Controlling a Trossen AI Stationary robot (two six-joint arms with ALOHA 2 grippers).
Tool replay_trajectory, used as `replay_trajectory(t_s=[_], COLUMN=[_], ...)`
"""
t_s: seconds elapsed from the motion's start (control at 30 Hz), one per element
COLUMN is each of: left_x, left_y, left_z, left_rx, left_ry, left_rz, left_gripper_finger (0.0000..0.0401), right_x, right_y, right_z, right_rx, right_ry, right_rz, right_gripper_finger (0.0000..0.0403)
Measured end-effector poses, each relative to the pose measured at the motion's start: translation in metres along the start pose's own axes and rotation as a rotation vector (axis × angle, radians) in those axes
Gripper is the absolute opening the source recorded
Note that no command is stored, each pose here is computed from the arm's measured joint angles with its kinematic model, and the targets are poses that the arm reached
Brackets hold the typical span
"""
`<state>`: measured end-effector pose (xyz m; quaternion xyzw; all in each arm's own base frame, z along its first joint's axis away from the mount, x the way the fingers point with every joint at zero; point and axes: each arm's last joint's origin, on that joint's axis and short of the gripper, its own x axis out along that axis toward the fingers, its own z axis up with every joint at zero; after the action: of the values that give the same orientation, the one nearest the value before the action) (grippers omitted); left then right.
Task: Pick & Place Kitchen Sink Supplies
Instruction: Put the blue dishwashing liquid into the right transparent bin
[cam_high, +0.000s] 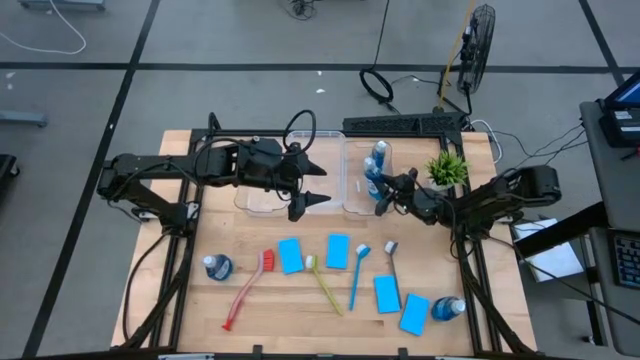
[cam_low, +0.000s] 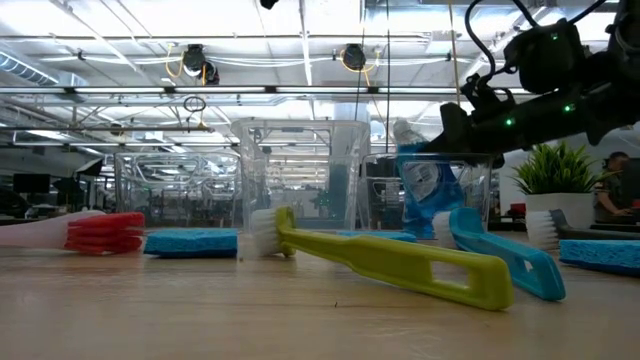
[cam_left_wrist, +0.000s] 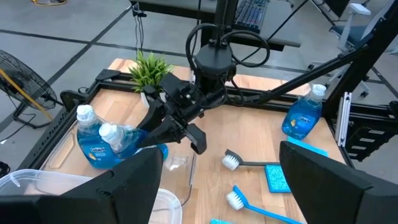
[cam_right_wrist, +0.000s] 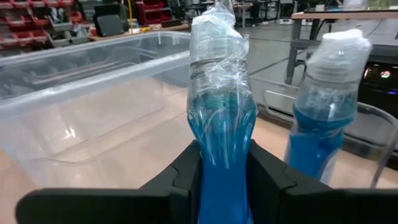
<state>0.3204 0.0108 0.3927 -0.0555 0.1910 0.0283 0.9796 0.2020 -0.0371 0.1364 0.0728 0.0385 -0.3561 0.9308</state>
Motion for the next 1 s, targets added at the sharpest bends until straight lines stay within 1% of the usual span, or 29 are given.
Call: replay_trajectory(t_s=[0.13,0.37,0.47,0.87,1.0], left_x=[0.0,0.0,0.0,0.0,0.0], left_y=[0.0001,0.0002,0.0002,0.0002,0.0002], left_z=[-0.001,-0.0021,-0.0021,-0.002,-0.002], left_rx=[0.0,0.0,0.0,0.0,0.0], left_ry=[0.01,0.022,0.021,0.021,0.021], left_rz=[0.001,0.003,0.003,0.003,0.003], left_gripper_finger=[0.0321,0.0308,0.0306,0.0327,0.0325], right_x=[0.0001,0.0001,0.0001,0.0001,0.0001], right_y=[-0.0001,-0.0001,-0.0001,-0.0001,-0.0001], right_z=[-0.0004,-0.0004,-0.0004,-0.0004,-0.0005], right_rx=[-0.001,-0.001,-0.001,0.0,0.03], right_ry=[0.0,0.0,0.0,0.0,0.0], right_rz=[-0.008,-0.009,-0.009,-0.009,-0.009], right_gripper_finger=[0.0087,0.0115,0.0121,0.0124,0.0131])
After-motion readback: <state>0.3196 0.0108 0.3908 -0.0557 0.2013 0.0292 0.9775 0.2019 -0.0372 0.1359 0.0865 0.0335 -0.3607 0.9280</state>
